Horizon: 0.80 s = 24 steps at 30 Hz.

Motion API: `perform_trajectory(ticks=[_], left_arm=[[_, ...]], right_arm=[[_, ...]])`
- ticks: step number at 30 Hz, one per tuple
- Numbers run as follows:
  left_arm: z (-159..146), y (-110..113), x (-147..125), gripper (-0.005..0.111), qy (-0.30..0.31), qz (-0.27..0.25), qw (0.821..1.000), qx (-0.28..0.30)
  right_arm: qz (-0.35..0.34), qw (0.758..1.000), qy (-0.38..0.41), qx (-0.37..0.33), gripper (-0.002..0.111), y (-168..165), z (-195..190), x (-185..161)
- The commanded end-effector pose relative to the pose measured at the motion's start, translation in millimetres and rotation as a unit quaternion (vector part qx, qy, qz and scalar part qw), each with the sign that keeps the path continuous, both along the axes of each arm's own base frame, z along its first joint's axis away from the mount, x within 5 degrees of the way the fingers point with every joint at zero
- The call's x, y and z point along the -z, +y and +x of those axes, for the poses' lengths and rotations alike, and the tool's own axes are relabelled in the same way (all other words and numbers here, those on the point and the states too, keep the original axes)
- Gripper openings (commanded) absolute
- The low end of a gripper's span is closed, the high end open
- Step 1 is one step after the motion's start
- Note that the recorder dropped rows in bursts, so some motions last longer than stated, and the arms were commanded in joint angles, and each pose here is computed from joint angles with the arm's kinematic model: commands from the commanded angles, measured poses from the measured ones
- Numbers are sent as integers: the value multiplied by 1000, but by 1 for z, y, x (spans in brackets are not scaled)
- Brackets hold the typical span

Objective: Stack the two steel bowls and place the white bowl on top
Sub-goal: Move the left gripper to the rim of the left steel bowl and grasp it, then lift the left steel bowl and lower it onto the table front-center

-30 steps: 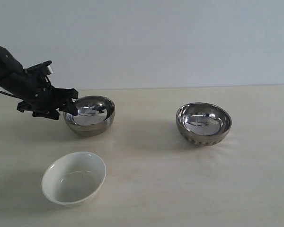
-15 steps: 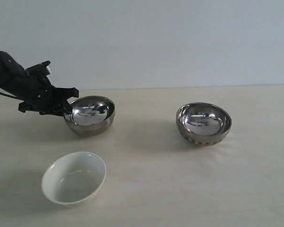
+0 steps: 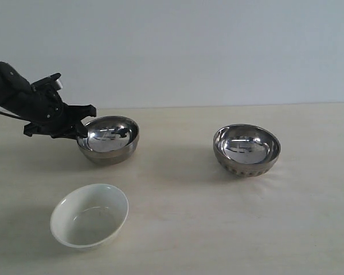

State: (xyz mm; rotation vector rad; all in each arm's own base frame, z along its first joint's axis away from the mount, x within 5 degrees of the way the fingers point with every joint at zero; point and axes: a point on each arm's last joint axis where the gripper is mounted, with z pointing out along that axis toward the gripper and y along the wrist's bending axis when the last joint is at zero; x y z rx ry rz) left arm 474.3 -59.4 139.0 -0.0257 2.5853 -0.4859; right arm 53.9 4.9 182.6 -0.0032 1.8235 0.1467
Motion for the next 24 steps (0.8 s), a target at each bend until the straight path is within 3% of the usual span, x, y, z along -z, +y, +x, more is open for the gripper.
perform_trajectory(ticks=[1,12,24], left_arm=[[3,-1,6,13,-5,0,1000,-6],[4,-2,7,7,-12,5,1000,5],[-15,-8,-66,4,-32,-23,998,41]], right_arm=[[-3,1000,-7,-2,0,0,0,-1],[-3,1000,-7,-2,0,0,0,-1],[-3,1000,-7,-2,0,0,0,-1]])
